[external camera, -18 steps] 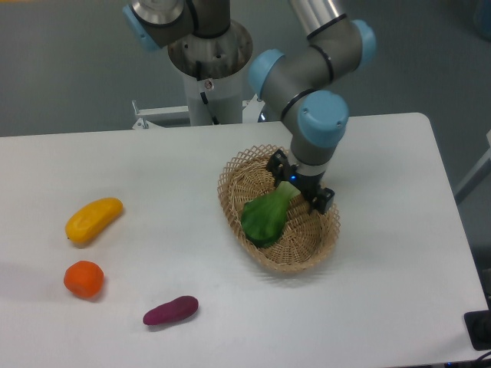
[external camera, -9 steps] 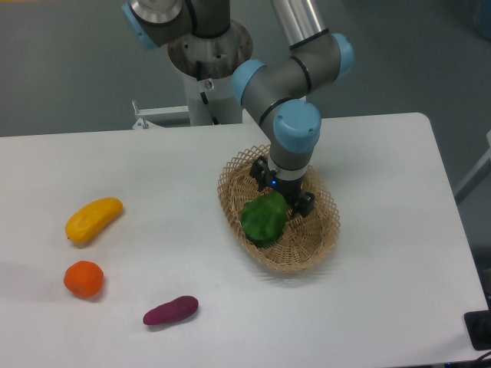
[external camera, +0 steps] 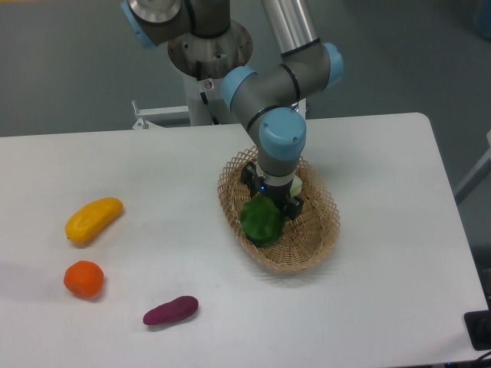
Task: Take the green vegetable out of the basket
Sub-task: 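Lower the gripper onto the bok choy and close on its leaves, then lift the bok choy up and out of the basket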
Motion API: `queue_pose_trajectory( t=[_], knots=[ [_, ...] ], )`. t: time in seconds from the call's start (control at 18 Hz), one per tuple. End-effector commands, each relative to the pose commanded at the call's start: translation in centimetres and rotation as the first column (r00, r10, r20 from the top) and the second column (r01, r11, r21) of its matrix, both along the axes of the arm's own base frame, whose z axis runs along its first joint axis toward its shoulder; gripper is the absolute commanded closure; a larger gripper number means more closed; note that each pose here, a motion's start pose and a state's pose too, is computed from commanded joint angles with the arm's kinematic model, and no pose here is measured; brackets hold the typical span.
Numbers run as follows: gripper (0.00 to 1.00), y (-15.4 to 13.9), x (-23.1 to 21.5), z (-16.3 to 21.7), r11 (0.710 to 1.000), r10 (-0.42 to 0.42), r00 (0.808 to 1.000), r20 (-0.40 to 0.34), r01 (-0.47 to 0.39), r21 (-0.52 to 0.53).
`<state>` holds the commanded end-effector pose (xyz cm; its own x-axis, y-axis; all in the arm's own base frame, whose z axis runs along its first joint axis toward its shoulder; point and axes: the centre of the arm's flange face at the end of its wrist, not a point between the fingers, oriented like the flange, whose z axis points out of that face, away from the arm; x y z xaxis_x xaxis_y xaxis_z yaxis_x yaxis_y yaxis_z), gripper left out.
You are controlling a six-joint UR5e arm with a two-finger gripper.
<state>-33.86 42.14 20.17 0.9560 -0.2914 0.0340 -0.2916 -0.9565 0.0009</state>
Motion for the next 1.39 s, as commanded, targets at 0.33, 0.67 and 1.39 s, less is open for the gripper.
queue_pose_trajectory(
  t=[0.33,0.67,1.39],
  knots=[
    [1.0,0.3,-0.7,1.4,1.0,-0.005,1.0,-0.02,0.005,0.011],
    [0.99,0.6,-3.5,4.8,1.0,0.012,1.0,0.016,-0.012,-0.011],
    [0.96,-1.8,-13.2,14.1,0.99,0.123,0.992,-0.004,-0.122,0.073]
  ],
)
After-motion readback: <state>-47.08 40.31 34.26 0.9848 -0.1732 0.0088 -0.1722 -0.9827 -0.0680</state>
